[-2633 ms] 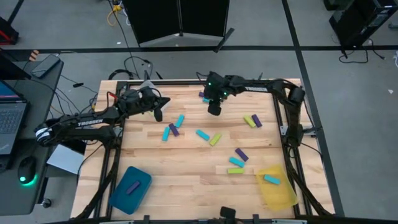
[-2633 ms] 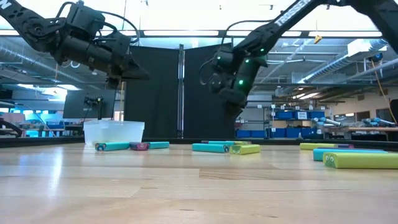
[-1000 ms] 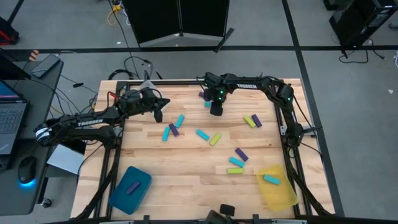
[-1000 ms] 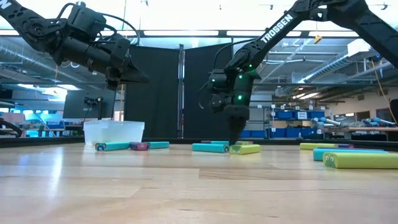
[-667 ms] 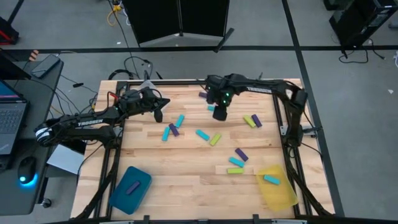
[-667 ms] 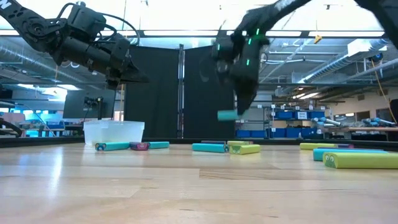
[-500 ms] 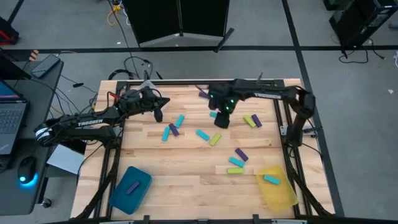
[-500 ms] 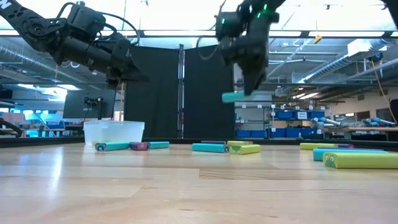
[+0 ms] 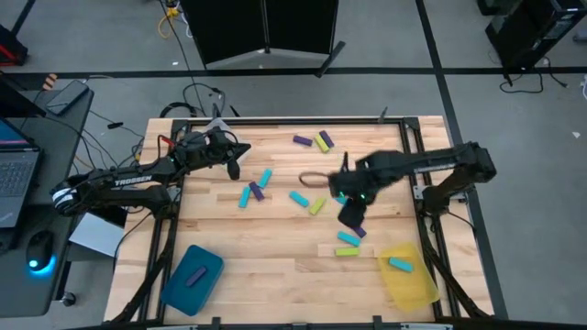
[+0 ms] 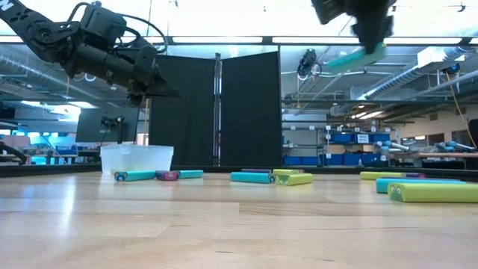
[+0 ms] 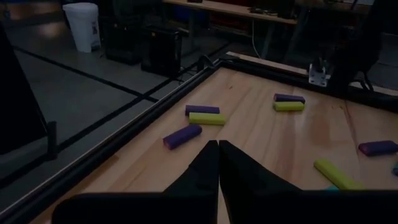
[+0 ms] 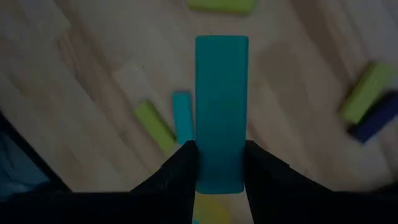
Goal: Sort blocks
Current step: Put the blue block into the yellow bin
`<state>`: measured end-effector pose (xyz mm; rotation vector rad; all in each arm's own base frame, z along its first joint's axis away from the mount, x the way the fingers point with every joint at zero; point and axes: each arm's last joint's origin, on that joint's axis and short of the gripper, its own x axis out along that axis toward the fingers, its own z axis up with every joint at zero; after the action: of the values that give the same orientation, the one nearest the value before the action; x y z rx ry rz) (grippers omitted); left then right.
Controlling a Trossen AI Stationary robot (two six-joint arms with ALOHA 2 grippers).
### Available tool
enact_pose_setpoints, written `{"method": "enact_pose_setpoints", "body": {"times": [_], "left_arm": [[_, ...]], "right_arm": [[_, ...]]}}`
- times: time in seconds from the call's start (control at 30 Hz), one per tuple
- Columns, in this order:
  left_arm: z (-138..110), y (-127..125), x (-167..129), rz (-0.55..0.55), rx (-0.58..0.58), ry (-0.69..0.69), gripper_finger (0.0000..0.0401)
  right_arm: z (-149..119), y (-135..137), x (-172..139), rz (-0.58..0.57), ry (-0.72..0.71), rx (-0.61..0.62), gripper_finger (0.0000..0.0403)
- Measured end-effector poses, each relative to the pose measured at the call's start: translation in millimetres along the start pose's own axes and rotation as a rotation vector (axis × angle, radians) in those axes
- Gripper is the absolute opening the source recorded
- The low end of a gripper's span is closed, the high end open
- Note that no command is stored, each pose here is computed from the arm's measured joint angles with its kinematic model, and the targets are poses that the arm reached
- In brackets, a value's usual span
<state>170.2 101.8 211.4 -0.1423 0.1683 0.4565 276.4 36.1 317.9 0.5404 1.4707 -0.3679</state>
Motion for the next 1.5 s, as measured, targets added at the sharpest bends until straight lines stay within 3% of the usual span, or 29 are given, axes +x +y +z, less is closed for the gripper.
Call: {"method": "enact_pose_setpoints", "body": {"times": [0.17, 0.5, 0.73, 0.97, 1.2, 1.5], "left_arm": [[0.4, 0.0, 0.0, 0.002, 0.002, -0.004, 0.0019], [2.4, -5.1, 0.4, -0.02, -0.019, -0.028, 0.0019], [7.0, -7.0, 0.2, -0.03, 0.017, -0.076, 0.0019], [3.7, -7.5, 0.4, -0.055, 0.03, -0.041, 0.0019], [3.1, -8.5, 0.5, -0.06, 0.024, -0.035, 0.0019], [3.0, -13.3, 0.6, -0.085, 0.028, -0.037, 0.0019]], "right_arm": [[-42.8, 11.1, 11.5, -0.038, 0.04, 0.009, 0.0112], [-117.7, -4.9, 14.6, -0.06, 0.026, 0.117, 0.0112], [-172.2, 6.8, 44.0, -0.084, 0.007, 0.034, 0.0112], [-196.5, 41.5, 79.2, 0.069, 0.037, 0.129, 0.0112], [-215.8, 62.2, 109.0, -0.012, 0.12, 0.257, 0.0112], [-227.5, 70.0, 132.1, -0.064, 0.17, 0.178, 0.0112]]}}
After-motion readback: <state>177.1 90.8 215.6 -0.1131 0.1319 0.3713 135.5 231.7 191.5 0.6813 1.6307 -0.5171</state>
